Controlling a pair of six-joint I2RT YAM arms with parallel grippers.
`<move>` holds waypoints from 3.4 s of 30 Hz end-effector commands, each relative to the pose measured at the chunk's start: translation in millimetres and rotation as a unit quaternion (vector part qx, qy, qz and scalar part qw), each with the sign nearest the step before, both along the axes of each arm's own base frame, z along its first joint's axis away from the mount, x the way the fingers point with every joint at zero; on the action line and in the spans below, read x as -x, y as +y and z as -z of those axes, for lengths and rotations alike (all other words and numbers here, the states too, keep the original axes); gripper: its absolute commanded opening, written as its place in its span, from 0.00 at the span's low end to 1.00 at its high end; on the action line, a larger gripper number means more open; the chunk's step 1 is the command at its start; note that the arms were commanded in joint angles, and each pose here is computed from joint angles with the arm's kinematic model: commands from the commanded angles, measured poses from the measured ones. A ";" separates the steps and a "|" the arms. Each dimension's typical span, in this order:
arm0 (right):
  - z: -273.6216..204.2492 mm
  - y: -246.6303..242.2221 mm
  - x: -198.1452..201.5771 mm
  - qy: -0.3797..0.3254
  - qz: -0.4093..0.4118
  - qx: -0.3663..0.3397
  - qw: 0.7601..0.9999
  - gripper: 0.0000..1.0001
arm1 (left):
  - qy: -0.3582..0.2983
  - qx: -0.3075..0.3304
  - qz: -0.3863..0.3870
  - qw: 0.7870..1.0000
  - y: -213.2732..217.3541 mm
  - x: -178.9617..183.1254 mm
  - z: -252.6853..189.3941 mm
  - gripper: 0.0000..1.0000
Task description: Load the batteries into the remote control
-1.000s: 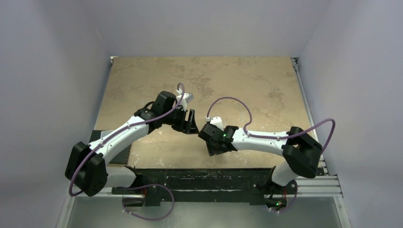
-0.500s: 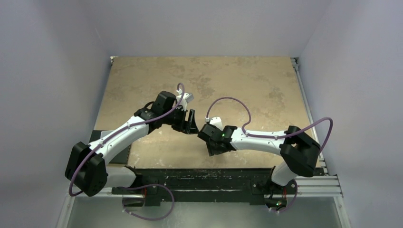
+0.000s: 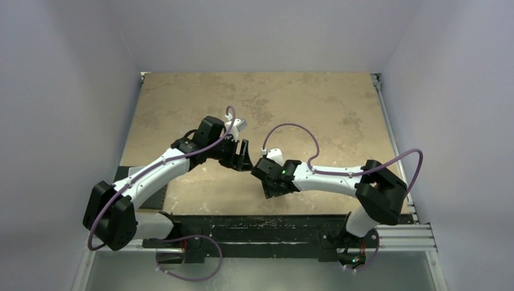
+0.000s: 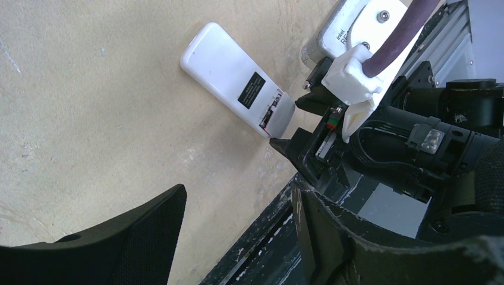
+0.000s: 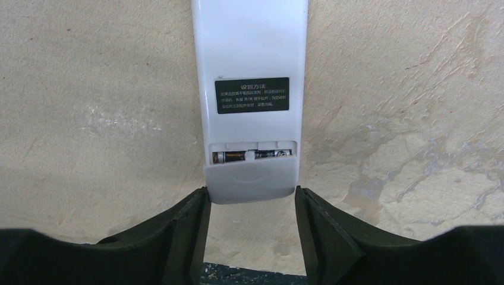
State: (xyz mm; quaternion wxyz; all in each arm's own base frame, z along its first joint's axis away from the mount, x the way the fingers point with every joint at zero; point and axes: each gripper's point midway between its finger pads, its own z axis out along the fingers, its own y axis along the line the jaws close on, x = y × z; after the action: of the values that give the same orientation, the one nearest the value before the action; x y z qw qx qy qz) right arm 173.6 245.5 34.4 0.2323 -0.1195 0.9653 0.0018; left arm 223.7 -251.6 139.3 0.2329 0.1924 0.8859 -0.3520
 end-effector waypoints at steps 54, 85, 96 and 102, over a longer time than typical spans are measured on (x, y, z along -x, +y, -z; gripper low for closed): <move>-53.9 -43.7 22.4 -0.066 0.032 -0.142 0.987 0.37 | 0.051 0.043 0.074 0.995 -167.2 -96.4 37.4 0.35; -62.2 -51.9 23.1 -0.077 0.042 -0.148 0.985 0.20 | 0.095 -0.068 0.051 0.992 -128.1 -70.2 114.0 0.00; -61.4 -54.8 24.0 -0.076 0.047 -0.144 0.985 0.22 | 0.087 -0.114 0.033 0.989 -104.9 -66.4 118.8 0.00; -60.6 -56.1 23.5 -0.076 0.048 -0.139 0.986 0.24 | 0.079 -0.132 0.026 0.988 -93.8 -63.9 117.0 0.00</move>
State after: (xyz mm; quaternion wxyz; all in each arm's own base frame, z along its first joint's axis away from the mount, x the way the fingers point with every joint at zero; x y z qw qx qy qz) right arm 145.2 195.7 92.9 0.3083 -0.0562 0.9409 0.1286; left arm 288.8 -365.4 19.2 0.1146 0.2091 0.9272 -0.2889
